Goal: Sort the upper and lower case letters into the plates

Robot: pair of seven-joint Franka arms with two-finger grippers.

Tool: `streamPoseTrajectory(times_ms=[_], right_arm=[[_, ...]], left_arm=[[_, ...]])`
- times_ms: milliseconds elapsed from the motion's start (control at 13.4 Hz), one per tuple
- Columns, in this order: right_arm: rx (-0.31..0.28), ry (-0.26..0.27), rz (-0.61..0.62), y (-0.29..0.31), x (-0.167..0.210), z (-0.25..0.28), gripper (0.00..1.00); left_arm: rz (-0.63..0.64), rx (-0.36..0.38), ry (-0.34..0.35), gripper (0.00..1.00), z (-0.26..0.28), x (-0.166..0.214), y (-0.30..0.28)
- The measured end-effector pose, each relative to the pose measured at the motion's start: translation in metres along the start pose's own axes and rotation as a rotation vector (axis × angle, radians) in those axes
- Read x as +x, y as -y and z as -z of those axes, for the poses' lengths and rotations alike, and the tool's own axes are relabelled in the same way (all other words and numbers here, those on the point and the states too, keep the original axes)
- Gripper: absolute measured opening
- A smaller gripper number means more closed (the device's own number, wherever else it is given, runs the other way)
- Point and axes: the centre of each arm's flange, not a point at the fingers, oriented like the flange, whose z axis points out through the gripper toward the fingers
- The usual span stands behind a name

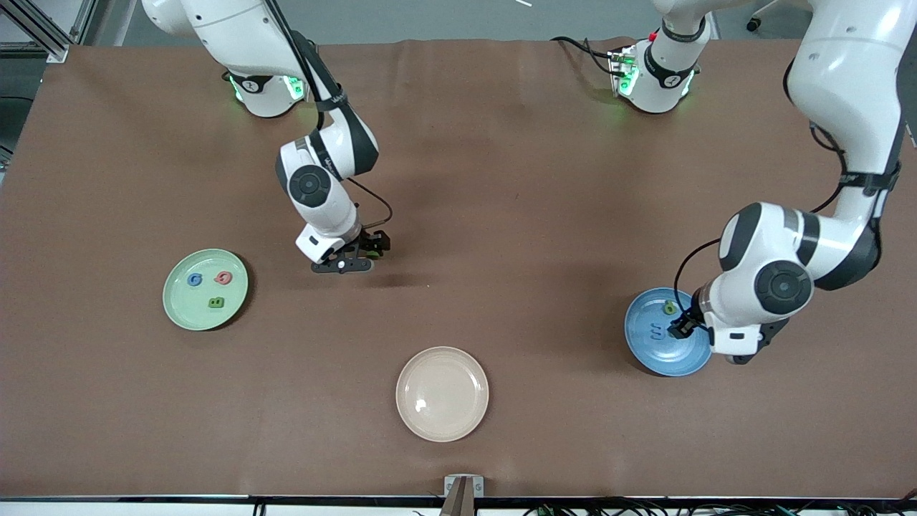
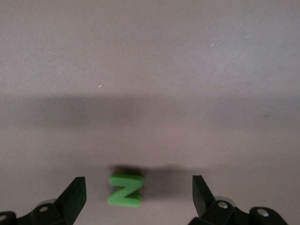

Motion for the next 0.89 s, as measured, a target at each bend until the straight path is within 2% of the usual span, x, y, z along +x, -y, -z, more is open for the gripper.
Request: streamPoseTrajectory(times_ms=[149, 372, 446, 521, 669, 893], right_arm=[[-0.009, -0.003, 0.000, 0.017, -0.012, -0.016, 0.96], [-0.009, -0.006, -0.001, 0.026, -0.015, -0.015, 0.63], [-0.010, -0.006, -0.004, 0.024, -0.013, -0.014, 0.55], [-0.011, -0.007, -0.006, 0.024, -0.013, -0.014, 0.54], [-0.009, -0.008, -0.010, 0.023, -0.012, -0.012, 0.35], [-0.017, 0.007, -0.014, 0.021, -0.011, -0.011, 0.35]], left_arm=[[0.014, -0.009, 0.006, 1.00, 0.047, -0.002, 0.004], [-0.092, -0.049, -0.024, 1.00, 0.138, -0.011, 0.017], [-0.127, -0.068, -0.031, 1.00, 0.167, -0.020, 0.024], [-0.165, -0.078, -0.042, 1.00, 0.191, -0.028, 0.033], [-0.242, -0.078, -0.055, 1.00, 0.227, -0.030, 0.064], [-0.384, -0.072, -0.042, 1.00, 0.257, -0.016, 0.116]])
